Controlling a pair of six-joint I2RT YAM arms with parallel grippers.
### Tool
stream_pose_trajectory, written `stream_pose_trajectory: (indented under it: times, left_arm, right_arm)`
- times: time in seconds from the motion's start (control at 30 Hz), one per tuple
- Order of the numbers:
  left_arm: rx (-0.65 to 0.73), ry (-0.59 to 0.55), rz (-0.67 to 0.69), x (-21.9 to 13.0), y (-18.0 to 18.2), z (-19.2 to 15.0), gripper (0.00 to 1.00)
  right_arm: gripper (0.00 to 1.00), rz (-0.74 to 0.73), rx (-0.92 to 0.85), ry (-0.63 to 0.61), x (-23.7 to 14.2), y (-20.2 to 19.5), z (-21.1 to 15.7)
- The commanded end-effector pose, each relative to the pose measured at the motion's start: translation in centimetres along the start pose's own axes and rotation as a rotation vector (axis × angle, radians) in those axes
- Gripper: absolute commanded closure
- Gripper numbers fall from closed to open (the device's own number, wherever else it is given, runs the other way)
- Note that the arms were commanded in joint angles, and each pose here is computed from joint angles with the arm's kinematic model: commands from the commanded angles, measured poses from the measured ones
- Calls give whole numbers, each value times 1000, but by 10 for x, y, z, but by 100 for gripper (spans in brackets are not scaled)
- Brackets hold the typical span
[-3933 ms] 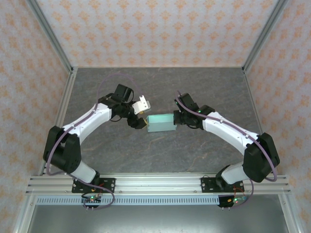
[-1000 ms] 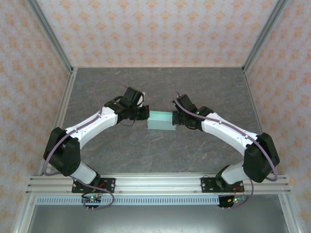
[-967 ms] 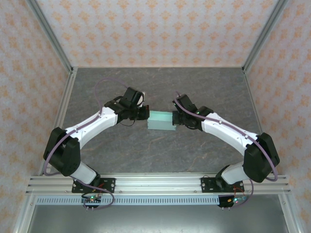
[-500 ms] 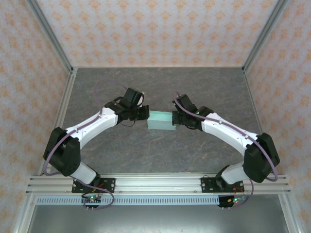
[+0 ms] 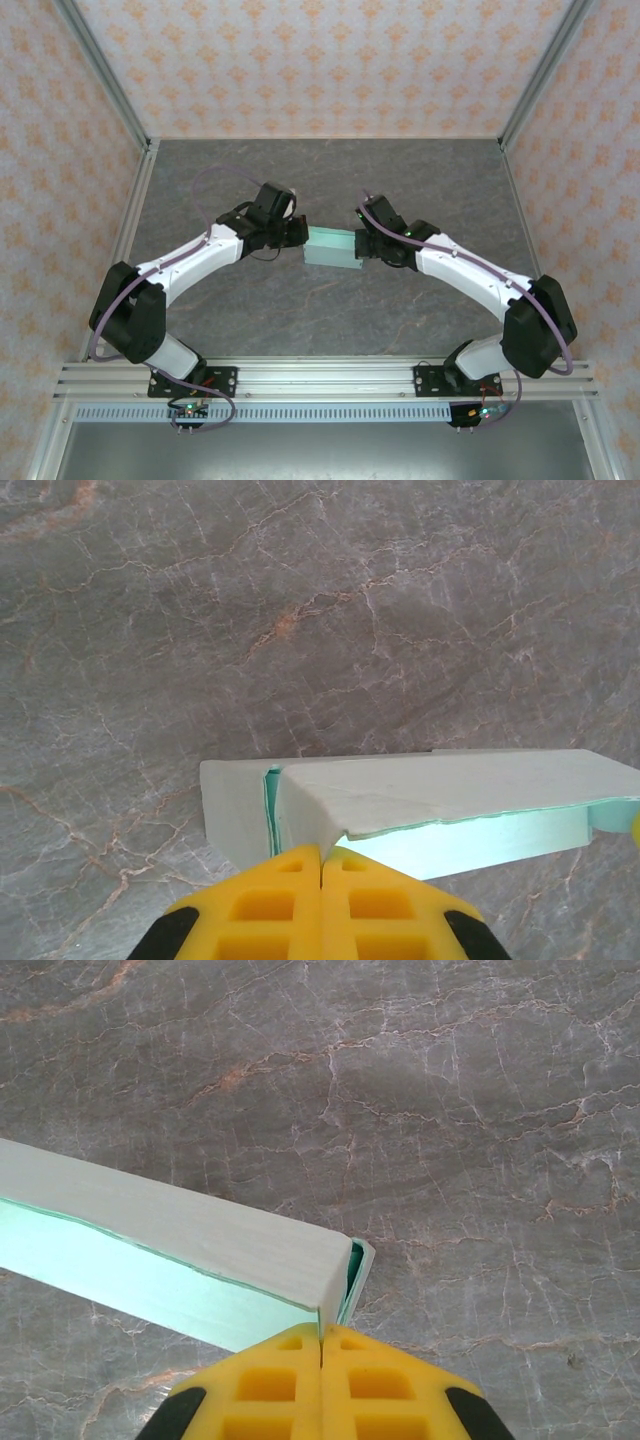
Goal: Fold the paper box
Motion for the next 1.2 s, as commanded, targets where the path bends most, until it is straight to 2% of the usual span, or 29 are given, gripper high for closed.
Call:
stream_pose_trajectory:
  times: [0.0,0.23,0.53,0.93,1.17]
  left_arm:
    - [78,-15,99,-14,8,-1,100]
    - [137,-3,129,-8,15,-11,100]
    - [163,-57,112,-2,19,-25,99]
    - [192,-90,145,9,20,-39,98]
    - [190,-145,137,2,24,-46,91]
  right_arm:
    - [100,-50,-12,-19,-4,-8,-4]
    - [100,-81,-29,-42,-4,-11,-1]
    - [100,-105,-70,-58,1,-15,-3]
    - [98,-63,-72,-56,15,-21,-18]
    - [96,-23,-51,-80,16,-26,-27]
Point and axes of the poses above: each hand's point on the last joint's axis, 136 mm out from that joint toward the fingers, its own x axis out along the fingers, its own y axis along the line the jaws close on, z = x × y, the point moved 8 cm from there along -x, back along the fingers, and after that the axes turned 12 degrees about x, right-handed, at the moved point
